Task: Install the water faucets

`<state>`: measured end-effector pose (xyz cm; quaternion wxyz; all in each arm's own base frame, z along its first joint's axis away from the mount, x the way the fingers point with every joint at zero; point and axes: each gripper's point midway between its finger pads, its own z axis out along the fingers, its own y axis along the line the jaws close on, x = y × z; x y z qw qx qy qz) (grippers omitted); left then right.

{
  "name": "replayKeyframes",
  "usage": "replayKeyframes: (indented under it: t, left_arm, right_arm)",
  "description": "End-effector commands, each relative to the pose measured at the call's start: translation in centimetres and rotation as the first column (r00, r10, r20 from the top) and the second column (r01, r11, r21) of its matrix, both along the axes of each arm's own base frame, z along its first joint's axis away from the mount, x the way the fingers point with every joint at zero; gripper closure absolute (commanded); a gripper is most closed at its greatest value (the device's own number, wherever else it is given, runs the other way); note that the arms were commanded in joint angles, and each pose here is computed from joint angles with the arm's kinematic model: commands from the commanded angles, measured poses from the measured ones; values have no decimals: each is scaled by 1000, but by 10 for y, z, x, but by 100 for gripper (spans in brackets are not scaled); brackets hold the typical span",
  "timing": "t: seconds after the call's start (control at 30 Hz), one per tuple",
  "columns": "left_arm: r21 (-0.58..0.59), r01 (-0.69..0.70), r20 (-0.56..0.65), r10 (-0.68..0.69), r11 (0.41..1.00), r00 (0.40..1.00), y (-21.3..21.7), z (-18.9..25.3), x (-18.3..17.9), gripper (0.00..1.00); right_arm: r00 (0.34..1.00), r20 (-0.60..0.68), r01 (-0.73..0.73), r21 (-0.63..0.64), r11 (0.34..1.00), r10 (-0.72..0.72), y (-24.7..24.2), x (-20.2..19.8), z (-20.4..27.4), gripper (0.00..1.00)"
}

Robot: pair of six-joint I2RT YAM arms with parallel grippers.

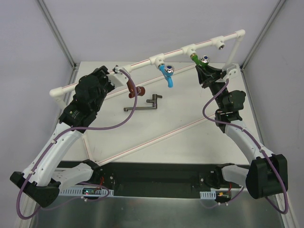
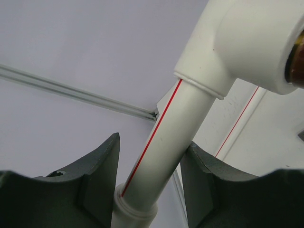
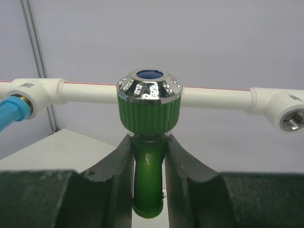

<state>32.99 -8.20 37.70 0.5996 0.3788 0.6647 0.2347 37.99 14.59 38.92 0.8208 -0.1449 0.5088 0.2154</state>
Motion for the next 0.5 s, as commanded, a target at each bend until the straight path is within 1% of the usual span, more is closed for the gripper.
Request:
replayKeyframes:
  t: [0.0, 0.47]
  left_arm:
    - [-220, -32, -219, -17, 975, 976, -20, -66, -8, 100]
    - [-230, -29, -214, -22, 973, 976, -21, -64, -10, 100]
  right_arm:
    - [999, -1, -40, -31, 999, 40, 10, 2, -3, 98]
    - [998, -55, -47, -47, 998, 44, 10, 1, -23, 98]
